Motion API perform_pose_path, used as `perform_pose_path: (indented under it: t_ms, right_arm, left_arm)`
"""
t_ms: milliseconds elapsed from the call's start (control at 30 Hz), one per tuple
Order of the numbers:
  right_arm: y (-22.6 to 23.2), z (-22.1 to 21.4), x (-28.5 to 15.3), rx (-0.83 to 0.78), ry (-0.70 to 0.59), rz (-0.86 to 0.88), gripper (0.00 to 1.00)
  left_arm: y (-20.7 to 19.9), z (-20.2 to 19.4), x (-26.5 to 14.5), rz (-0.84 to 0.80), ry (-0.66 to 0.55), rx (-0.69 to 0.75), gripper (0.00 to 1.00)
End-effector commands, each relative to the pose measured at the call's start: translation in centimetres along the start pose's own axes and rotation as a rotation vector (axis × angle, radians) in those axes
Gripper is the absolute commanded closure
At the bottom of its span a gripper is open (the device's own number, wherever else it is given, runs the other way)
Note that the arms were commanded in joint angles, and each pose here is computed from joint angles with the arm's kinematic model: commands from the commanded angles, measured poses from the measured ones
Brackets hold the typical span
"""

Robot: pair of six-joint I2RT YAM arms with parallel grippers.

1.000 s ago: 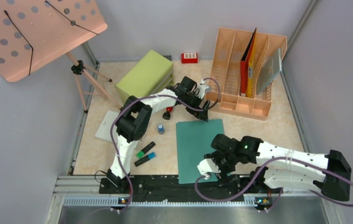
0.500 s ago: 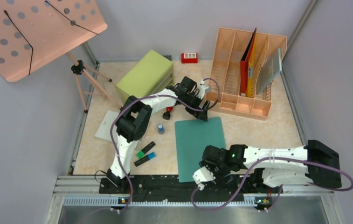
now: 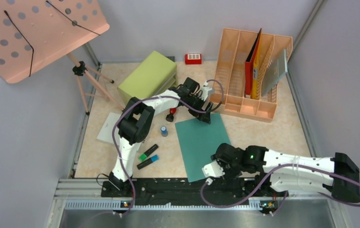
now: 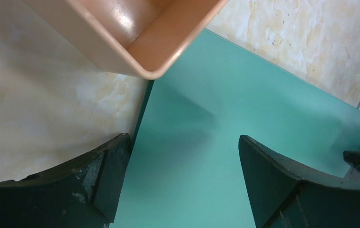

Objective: Organize the desk
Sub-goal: Pick up the folder from the center of the board.

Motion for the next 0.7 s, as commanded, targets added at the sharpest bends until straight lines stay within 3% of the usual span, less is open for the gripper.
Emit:
perform_pose_path:
  t_ms: [0, 267, 567, 667]
  right_arm:
    - [-2.0, -1.3, -1.2, 0.052, 0.026, -0.124, 0.3]
    - [-3.6, -2.5, -3.5, 0.158, -0.008, -0.216, 0.33]
    - [-5.1, -4.0, -5.3, 0.246, -0.003, -0.323, 0.42]
    - [-5.5, -4.8, -5.8, 0.27, 0.012, -0.356, 0.43]
  left_arm:
    - [-2.3, -0.5, -0.9, -0.086, 0.038, 0.031, 0.12]
    - [-4.1, -0.6, -2.0, -0.16, 0.055, 0.047, 0.25]
    - [-5.9, -1.3, -3.4, -0.239, 0.111, 0.042, 0.5]
    - [-6.4, -1.5, -3.7, -0.273, 0.136, 0.024, 0.65]
Point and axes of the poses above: each gripper's point midway between its finger pads, its own x axis out along the fingers, its own y axis along the line the jaws close on, z = x × y, the point moved 2 cm from there along -x, back along the fingers, and after that the axes turned 13 degrees about -x, right-handed, at the moved point
